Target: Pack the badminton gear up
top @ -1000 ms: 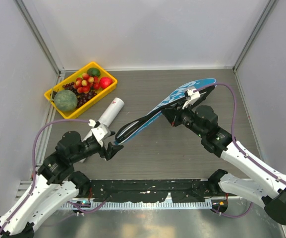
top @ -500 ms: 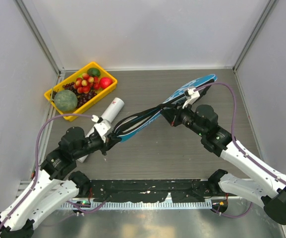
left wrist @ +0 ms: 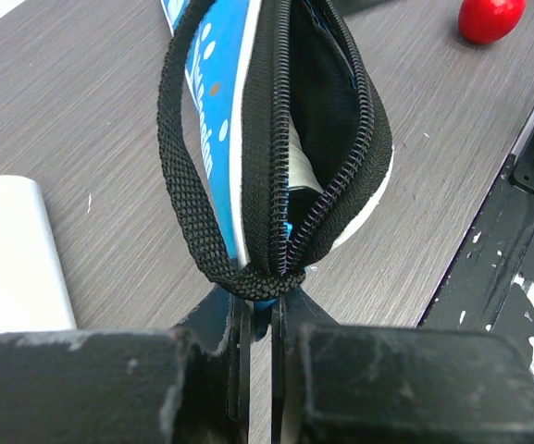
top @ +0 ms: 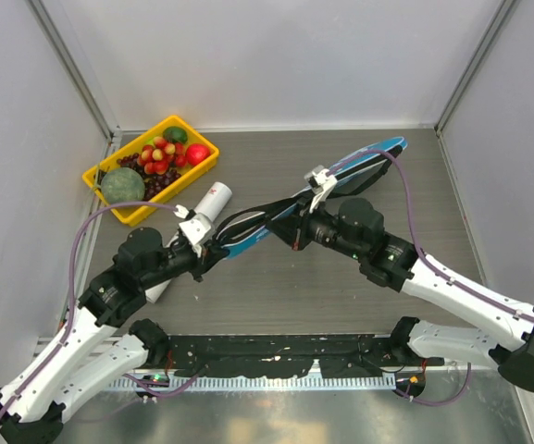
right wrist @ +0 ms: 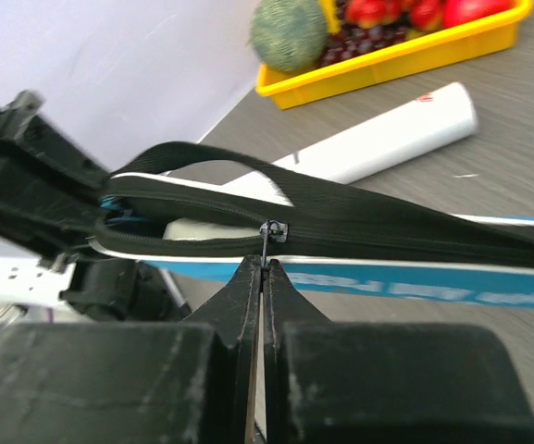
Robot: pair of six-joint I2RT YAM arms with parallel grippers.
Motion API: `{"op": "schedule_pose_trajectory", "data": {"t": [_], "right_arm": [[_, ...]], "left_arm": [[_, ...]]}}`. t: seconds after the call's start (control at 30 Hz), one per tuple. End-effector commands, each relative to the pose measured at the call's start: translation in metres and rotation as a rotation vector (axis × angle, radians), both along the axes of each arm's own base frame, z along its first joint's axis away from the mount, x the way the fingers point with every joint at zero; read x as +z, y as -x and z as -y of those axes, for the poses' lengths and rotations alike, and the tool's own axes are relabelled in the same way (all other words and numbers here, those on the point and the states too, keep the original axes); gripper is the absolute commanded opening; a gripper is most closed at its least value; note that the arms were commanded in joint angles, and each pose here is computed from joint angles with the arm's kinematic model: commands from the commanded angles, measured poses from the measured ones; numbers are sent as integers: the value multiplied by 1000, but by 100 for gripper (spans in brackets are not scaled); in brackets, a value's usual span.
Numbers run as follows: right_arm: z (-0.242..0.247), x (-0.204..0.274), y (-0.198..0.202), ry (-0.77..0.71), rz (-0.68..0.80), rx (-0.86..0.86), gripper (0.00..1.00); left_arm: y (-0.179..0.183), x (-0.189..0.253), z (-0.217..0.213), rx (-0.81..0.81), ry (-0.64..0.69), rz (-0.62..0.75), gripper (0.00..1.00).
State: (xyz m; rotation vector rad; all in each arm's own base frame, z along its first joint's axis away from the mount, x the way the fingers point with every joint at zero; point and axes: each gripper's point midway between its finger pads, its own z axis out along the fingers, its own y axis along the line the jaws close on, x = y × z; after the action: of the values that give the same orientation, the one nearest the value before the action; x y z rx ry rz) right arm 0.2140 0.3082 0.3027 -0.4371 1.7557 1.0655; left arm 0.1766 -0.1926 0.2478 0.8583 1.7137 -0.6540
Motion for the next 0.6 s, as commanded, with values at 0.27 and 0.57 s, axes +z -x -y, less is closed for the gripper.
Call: {"op": "schedule_pose_trajectory", "data": {"t": [0.27, 0.57], "right_arm": [[-67, 70, 56, -123, 109, 191, 5], [-105, 60, 74, -72, 105, 256, 5]], "left_arm": [[-19, 47, 15, 26, 111, 61, 0], [-26, 46, 17, 66, 123, 14, 0]]}}
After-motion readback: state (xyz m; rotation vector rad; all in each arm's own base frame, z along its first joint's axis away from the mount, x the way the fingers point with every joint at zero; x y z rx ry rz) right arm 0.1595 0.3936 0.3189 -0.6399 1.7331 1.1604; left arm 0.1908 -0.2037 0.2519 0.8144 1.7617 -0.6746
